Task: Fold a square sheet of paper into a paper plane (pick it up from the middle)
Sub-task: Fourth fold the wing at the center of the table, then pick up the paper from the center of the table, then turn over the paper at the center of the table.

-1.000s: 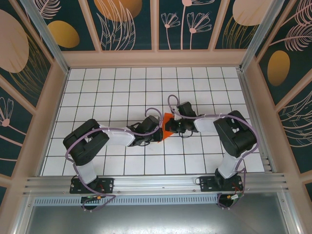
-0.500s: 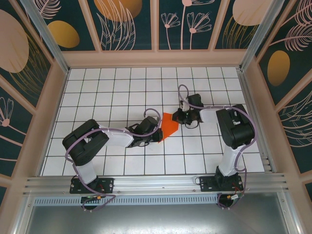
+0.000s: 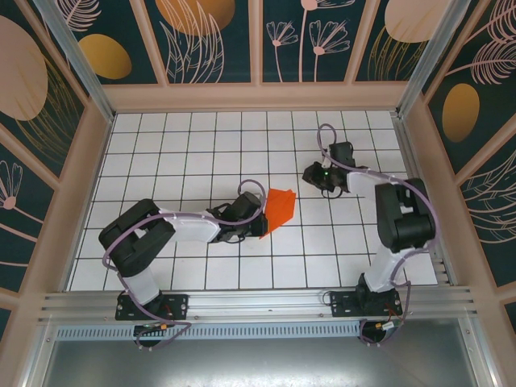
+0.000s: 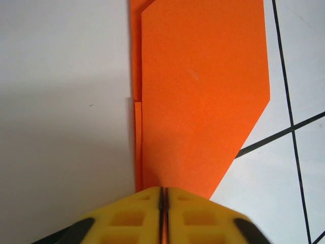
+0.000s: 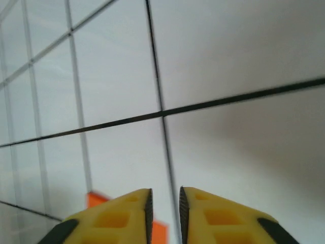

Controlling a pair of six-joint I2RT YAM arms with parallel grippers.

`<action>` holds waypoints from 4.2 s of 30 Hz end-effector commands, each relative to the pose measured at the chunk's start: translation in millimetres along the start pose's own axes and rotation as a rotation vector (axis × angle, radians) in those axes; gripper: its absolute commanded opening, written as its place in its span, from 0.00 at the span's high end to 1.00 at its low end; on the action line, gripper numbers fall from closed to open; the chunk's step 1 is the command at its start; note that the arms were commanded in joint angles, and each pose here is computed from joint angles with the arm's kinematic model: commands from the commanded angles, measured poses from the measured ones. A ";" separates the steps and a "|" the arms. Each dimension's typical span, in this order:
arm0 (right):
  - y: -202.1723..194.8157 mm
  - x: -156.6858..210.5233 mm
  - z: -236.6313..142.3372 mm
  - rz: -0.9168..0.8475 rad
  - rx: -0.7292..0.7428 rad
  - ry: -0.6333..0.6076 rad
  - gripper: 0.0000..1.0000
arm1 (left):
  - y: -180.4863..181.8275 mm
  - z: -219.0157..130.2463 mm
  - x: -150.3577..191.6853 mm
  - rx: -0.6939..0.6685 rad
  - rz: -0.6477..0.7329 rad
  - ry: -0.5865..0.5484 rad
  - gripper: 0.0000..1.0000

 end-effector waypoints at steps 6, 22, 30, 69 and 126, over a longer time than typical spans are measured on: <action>12.7 49.7 -29.0 0.124 -0.121 0.028 0.44 | -0.3 -59.9 -77.8 -0.113 -0.068 -0.313 0.30; 33.8 87.5 15.8 0.141 -0.081 0.118 0.42 | 65.3 -97.0 -72.4 -0.226 -0.232 -0.411 0.01; 38.5 98.4 30.4 0.123 -0.092 0.168 0.53 | 70.5 -97.9 -70.0 -0.235 -0.232 -0.402 0.02; 193.9 116.3 -77.1 -0.013 -0.784 0.299 0.93 | -14.6 -175.7 -72.0 0.534 -0.241 -0.424 0.01; 85.3 37.8 -70.8 -0.056 -0.088 -0.180 0.14 | 136.4 -167.6 -91.9 -1.017 0.140 -0.031 1.00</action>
Point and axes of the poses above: each hand's point on the last joint's axis, 136 mm out from that joint toward the fingers, its own z axis out along the fingers, its own y axis along the line the jaws close on, x = y × z, the point moved 1 cm from there along -z, back along the fingers, and after that the axes turned 12 degrees about z, right-handed, at the moved point
